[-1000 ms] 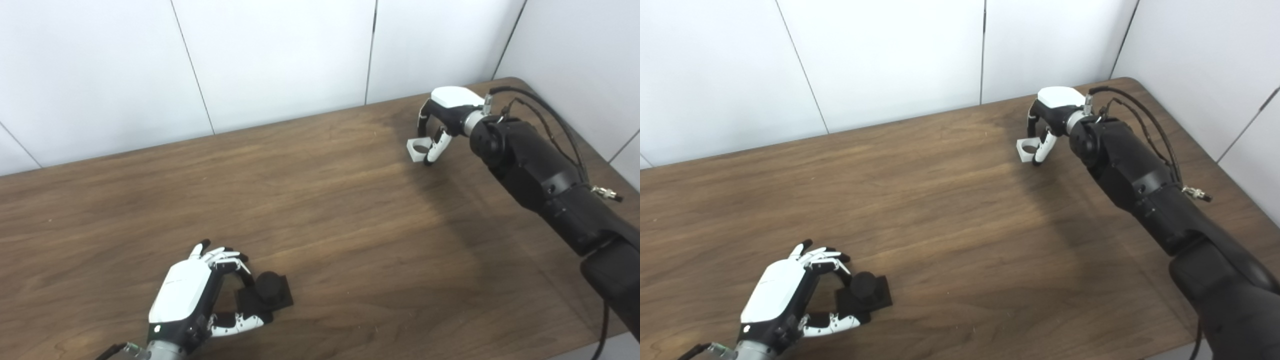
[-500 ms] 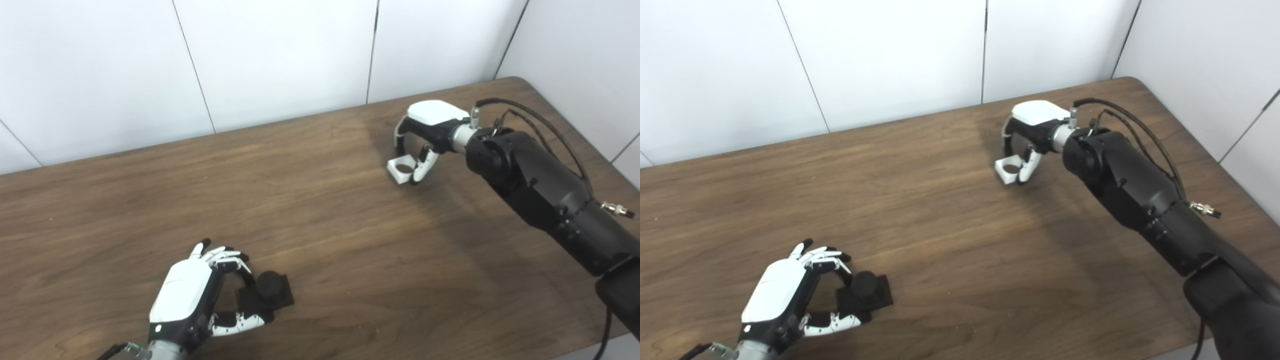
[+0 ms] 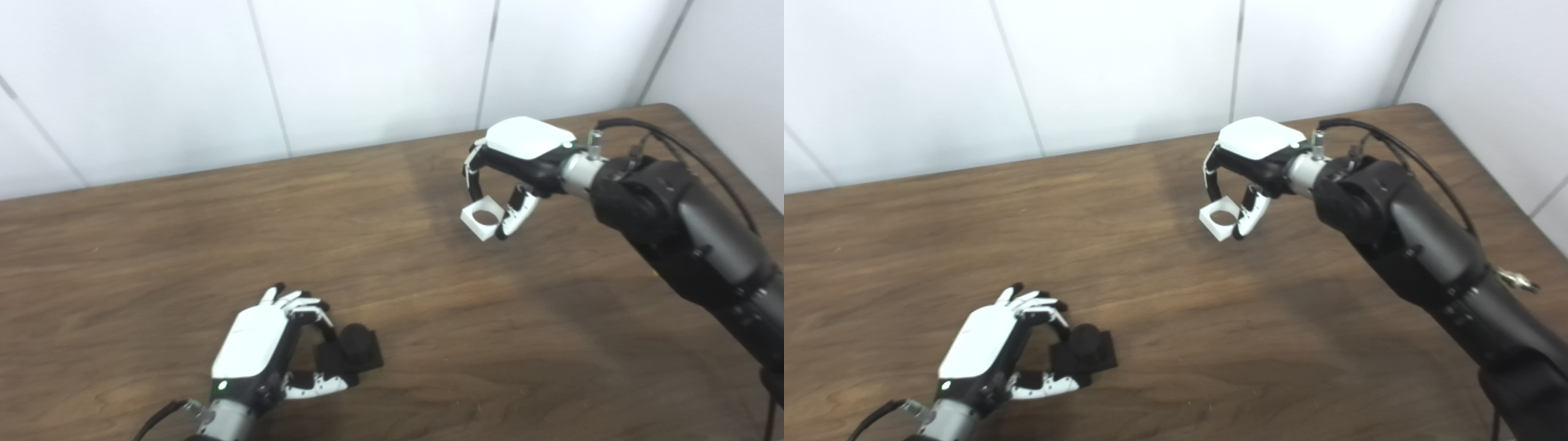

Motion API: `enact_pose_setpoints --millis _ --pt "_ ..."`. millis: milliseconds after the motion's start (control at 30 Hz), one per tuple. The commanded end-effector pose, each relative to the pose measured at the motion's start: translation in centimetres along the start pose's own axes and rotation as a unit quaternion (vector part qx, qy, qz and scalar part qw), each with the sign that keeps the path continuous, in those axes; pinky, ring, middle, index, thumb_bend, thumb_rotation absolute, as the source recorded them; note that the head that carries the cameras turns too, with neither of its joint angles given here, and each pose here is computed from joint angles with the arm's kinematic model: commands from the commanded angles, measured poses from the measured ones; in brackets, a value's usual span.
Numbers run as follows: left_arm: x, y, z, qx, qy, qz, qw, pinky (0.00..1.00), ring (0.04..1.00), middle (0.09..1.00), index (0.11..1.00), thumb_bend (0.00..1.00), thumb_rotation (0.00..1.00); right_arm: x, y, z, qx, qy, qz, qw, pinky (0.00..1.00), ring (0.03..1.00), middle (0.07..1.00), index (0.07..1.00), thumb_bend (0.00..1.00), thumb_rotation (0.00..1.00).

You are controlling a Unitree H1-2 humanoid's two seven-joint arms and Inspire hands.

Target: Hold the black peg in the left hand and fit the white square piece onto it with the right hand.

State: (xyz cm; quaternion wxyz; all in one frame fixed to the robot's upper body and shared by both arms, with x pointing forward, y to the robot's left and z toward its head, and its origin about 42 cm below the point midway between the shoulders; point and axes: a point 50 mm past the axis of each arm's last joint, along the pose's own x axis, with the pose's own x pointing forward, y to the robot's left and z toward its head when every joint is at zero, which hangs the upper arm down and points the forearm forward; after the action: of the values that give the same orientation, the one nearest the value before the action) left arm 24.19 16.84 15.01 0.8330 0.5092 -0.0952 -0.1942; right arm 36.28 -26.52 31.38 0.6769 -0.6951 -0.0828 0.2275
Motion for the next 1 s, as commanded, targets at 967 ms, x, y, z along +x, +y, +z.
enact_pose_setpoints --millis 967 --pt "1.3 -1.3 1.2 0.009 -0.002 -0.013 1.0 1.0 0.882 0.776 0.485 0.52 0.05 -1.0 -2.5 13.1 -0.019 -0.212 -0.025 0.977 0.83 0.874 0.738 0.482 0.52 0.13"
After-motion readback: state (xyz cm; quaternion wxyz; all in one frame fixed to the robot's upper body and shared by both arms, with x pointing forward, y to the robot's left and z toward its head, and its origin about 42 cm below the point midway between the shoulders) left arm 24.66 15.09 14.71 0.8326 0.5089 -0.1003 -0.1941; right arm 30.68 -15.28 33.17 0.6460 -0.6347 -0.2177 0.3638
